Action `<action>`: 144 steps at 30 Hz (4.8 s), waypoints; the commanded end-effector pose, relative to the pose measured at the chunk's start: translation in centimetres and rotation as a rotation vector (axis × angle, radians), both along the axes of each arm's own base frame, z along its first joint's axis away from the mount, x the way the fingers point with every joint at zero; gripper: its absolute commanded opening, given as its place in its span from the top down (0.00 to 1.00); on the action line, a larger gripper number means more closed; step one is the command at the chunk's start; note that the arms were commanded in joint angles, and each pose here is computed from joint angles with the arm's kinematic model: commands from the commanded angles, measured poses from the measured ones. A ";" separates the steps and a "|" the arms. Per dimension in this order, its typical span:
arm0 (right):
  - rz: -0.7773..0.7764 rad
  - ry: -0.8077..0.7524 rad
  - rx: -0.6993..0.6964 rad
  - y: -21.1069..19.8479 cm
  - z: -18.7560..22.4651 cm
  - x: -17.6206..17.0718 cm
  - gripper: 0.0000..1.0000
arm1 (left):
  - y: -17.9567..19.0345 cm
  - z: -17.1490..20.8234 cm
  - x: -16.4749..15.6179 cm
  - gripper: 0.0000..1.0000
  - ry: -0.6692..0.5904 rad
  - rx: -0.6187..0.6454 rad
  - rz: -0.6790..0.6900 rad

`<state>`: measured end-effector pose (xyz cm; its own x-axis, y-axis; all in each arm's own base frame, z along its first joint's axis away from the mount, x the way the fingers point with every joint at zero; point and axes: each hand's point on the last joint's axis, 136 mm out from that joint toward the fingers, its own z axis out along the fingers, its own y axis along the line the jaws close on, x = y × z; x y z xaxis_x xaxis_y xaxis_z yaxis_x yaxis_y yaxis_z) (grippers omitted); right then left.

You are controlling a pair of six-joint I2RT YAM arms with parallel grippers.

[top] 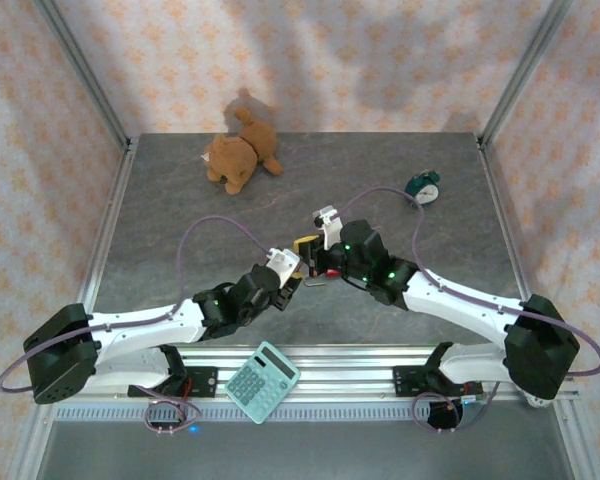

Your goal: Unlock with the key

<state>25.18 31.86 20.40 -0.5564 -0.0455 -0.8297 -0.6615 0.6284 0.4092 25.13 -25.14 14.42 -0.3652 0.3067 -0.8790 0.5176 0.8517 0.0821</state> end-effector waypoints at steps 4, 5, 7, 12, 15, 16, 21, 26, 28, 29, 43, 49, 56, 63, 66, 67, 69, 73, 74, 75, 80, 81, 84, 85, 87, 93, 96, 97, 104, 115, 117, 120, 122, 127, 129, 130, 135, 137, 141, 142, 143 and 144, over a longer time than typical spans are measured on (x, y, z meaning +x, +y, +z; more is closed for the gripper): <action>0.161 0.309 -0.206 -1.0 -10.0 -6.6 1.00 | 0.1 14.4 2.2 0.68 -0.314 -0.406 0.086; 0.164 0.309 -0.201 -1.0 -9.9 -6.7 1.00 | 0.1 14.6 2.1 0.67 -0.319 -0.416 0.079; 0.169 0.303 -0.191 -0.9 -9.3 -6.7 1.00 | -0.1 14.8 1.9 0.68 -0.321 -0.429 0.061; 0.193 0.310 -0.205 -0.6 -9.0 -6.9 1.00 | -0.2 14.7 1.7 0.67 -0.319 -0.421 0.046; 0.194 0.334 -0.231 -0.9 -9.9 -7.1 1.00 | 0.3 15.2 1.7 0.68 -0.338 -0.421 0.060; 0.191 0.335 -0.234 -0.9 -10.0 -7.1 1.00 | 0.5 15.3 1.7 0.67 -0.345 -0.415 0.065; 0.102 0.268 -0.201 -1.5 -6.9 -5.6 0.93 | 0.1 13.5 2.0 0.68 -0.317 -0.313 0.057; -0.014 0.186 -0.088 -3.1 -1.0 -3.2 0.79 | 0.2 10.7 1.9 0.68 -0.263 -0.232 0.050; -0.056 0.153 -0.049 -4.0 1.1 -2.4 0.77 | 0.2 9.8 1.7 0.68 -0.242 -0.221 0.045; -0.066 0.137 -0.028 -4.3 2.2 -2.2 0.75 | 0.2 9.4 1.6 0.68 -0.230 -0.219 0.041; -0.187 0.006 0.018 -8.1 7.5 -1.5 0.60 | 0.5 9.2 2.0 0.68 -0.243 -0.115 0.056; -0.288 -0.007 0.001 -9.8 6.8 -0.4 0.52 | 0.2 9.8 2.4 0.66 -0.320 0.202 0.039; -0.415 0.042 0.048 -12.3 5.5 1.5 0.49 | 2.1 10.0 3.0 0.64 -0.374 0.551 0.055; -0.396 0.071 0.080 -12.4 4.9 1.9 0.49 | 1.6 9.5 3.0 0.65 -0.483 0.754 0.020; -0.328 0.077 0.086 -11.4 4.8 1.4 0.49 | 1.5 9.4 2.8 0.65 -0.525 0.822 0.013; -0.307 0.082 0.089 -11.1 4.6 1.2 0.49 | 1.5 9.1 2.7 0.65 -0.532 0.854 0.002; -0.275 0.086 0.102 -10.6 4.5 1.0 0.49 | 1.6 8.5 2.7 0.65 -0.546 0.919 -0.001; -0.216 0.100 0.111 -9.6 4.1 0.6 0.49 | 1.8 7.2 2.6 0.65 -0.577 1.029 -0.011; -0.201 0.103 0.108 -9.4 4.0 0.6 0.49 | 1.7 6.9 2.5 0.65 -0.586 1.046 -0.015; -0.191 0.105 0.105 -9.2 3.9 0.5 0.48 | 1.7 6.6 2.5 0.65 -0.592 1.065 -0.020; -0.104 0.135 0.087 -7.8 3.2 0.1 0.48 | 1.4 5.7 2.2 0.65 -0.613 1.113 -0.046; -0.089 0.150 0.079 -7.6 2.8 0.0 0.48 | 1.3 5.5 2.1 0.65 -0.615 1.124 -0.055; -0.040 0.184 0.068 -6.7 2.0 -0.1 0.47 | 1.1 4.9 1.9 0.65 -0.628 1.155 -0.072; -0.024 0.194 0.068 -6.4 1.8 -0.2 0.47 | 1.0 4.8 1.8 0.65 -0.631 1.165 -0.078; -0.006 0.209 0.060 -6.1 1.3 -0.2 0.47 | 0.8 4.7 1.8 0.65 -0.640 1.170 -0.075; 0.030 0.221 0.062 -5.6 1.2 -0.5 0.47 | 0.6 4.3 1.6 0.65 -0.648 1.192 -0.086; 0.039 0.232 0.060 -5.5 1.1 -0.7 0.47 | 0.5 4.2 1.5 0.65 -0.649 1.198 -0.091; 0.047 0.238 0.060 -5.4 0.9 -0.9 0.47 | 0.5 4.1 1.5 0.65 -0.651 1.203 -0.094; 0.106 0.252 0.053 -4.6 0.8 -1.8 0.46 | 0.3 3.9 1.6 0.65 -0.656 1.215 -0.092; 0.081 0.250 0.009 -4.3 0.3 -0.9 0.46 | 0.5 4.3 1.5 0.64 -0.653 1.205 -0.086; 0.060 0.246 -0.002 -4.5 0.2 -0.6 0.46 | 0.5 4.3 1.5 0.64 -0.653 1.205 -0.084; 0.051 0.244 -0.016 -4.6 0.2 -0.4 0.46 | 0.5 4.5 1.5 0.64 -0.656 1.202 -0.079; 0.035 0.242 -0.029 -4.8 0.0 -0.2 0.46 | 0.5 4.6 1.5 0.64 -0.658 1.202 -0.076; 0.017 0.262 -0.065 -4.9 -1.2 0.3 0.46 | 0.5 4.8 1.6 0.64 -0.661 1.196 -0.071; 0.006 0.267 -0.076 -5.0 -1.5 0.5 0.46 | 0.5 4.8 1.6 0.64 -0.662 1.196 -0.070; 0.001 0.273 -0.082 -5.0 -1.7 0.5 0.46 | 0.5 4.8 1.6 0.64 -0.662 1.196 -0.070; -0.044 0.265 -0.086 -5.4 -1.7 1.2 0.46 | 0.5 4.8 1.6 0.64 -0.664 1.193 -0.070; -0.064 0.264 -0.082 -5.5 -1.7 1.6 0.46 | 0.4 4.8 1.5 0.64 -0.665 1.194 -0.074; -0.075 0.287 -0.077 -5.1 -2.1 2.0 0.46 | 0.3 5.0 1.5 0.64 -0.673 1.186 -0.068; -0.076 0.292 -0.079 -5.1 -2.3 2.0 0.46 | 0.4 5.0 1.5 0.64 -0.674 1.185 -0.068; -0.071 0.300 -0.081 -5.1 -2.4 1.9 0.46 | 0.3 5.1 1.5 0.64 -0.676 1.185 -0.065; -0.071 0.310 -0.081 -5.1 -2.6 1.9 0.46 | 0.3 5.1 1.5 0.64 -0.678 1.186 -0.064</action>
<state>26.41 26.69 17.40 -0.7856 -0.0741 -0.6142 -0.4837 0.6925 0.5352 26.71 -24.87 17.84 0.0899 0.9958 -0.0157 0.1643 0.0007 0.9864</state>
